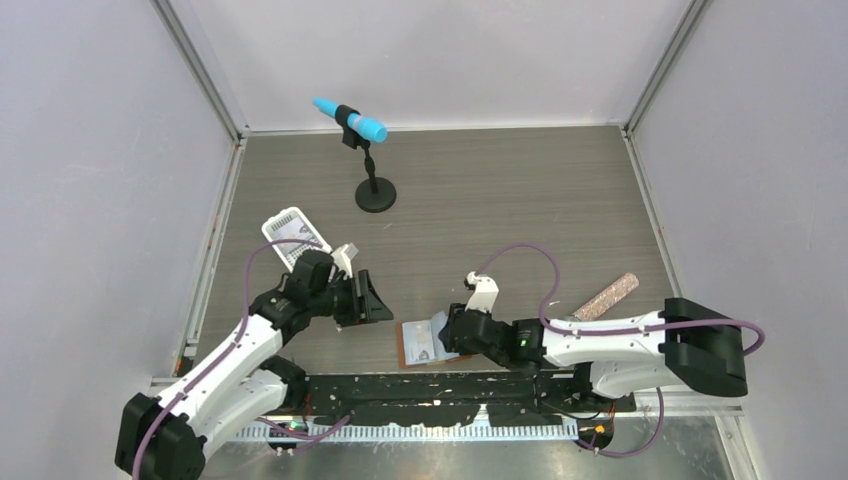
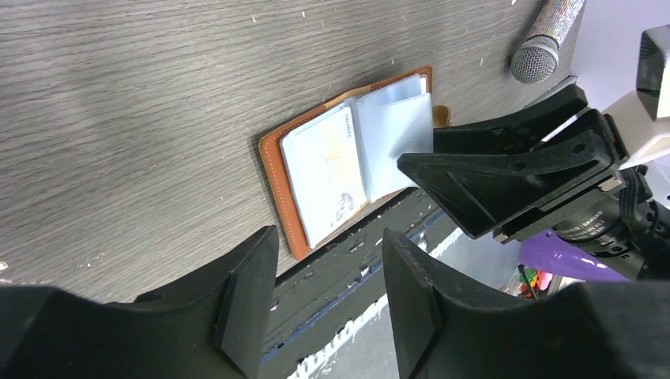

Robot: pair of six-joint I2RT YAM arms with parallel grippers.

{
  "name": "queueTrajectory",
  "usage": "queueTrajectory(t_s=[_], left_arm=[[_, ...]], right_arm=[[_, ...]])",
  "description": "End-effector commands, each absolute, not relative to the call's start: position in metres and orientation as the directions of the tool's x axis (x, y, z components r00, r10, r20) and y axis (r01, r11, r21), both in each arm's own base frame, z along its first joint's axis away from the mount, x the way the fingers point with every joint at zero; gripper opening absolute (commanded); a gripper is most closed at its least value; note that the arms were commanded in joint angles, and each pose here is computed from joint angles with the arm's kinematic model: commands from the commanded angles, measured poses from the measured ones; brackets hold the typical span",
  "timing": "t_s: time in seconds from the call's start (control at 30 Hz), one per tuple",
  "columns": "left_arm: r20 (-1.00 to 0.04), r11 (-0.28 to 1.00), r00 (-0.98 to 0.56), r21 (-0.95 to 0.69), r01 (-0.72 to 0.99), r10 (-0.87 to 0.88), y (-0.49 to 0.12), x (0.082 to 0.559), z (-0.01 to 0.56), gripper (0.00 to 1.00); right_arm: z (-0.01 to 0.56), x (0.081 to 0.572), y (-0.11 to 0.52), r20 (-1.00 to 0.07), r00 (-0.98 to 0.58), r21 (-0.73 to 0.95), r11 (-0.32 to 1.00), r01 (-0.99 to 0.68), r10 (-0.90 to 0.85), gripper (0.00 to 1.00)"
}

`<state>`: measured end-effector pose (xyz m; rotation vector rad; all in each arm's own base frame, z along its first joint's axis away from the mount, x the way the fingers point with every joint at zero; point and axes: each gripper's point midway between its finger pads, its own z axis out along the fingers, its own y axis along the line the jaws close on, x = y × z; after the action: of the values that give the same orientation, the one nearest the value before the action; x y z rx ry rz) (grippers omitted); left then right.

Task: Take the credit cards out of the card holder
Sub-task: Remove the credit card from the card holder.

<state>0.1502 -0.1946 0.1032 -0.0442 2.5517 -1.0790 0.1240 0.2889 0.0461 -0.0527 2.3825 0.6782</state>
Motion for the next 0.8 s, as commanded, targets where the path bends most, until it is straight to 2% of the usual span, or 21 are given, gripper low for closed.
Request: queueTrajectory(t_s=[0.0, 0.23, 0.47, 0.77], left_arm=[[-0.357, 0.691, -0.918, -0.708, 0.144, -0.174, -0.200, 0.157, 0.104, 0.52], [-0.358, 0.647, -0.921, -0.741, 0.180, -0.152, -0.212, 0.153, 0.104, 0.50], [-0.340, 0.617, -0.931, -0.763, 0.193, -0.130, -0.223, 0.150, 0.102, 0.46], [-0.308, 0.572, -0.945, -0.798, 0.192, -0.112, -0.240, 0.146, 0.091, 0.34]], right_arm=[[0.050, 0.131, 0.268, -0.622, -0.761, 0.428, 0.893, -0.135, 0.183, 0.44], [0.062, 0.125, 0.264, -0.595, -0.787, 0.406, 0.906, -0.118, 0.164, 0.47], [0.094, 0.127, 0.279, -0.608, -0.780, 0.435, 0.884, -0.170, 0.149, 0.48], [0.115, 0.122, 0.332, -0.633, -0.769, 0.527, 0.776, -0.347, 0.086, 0.39]])
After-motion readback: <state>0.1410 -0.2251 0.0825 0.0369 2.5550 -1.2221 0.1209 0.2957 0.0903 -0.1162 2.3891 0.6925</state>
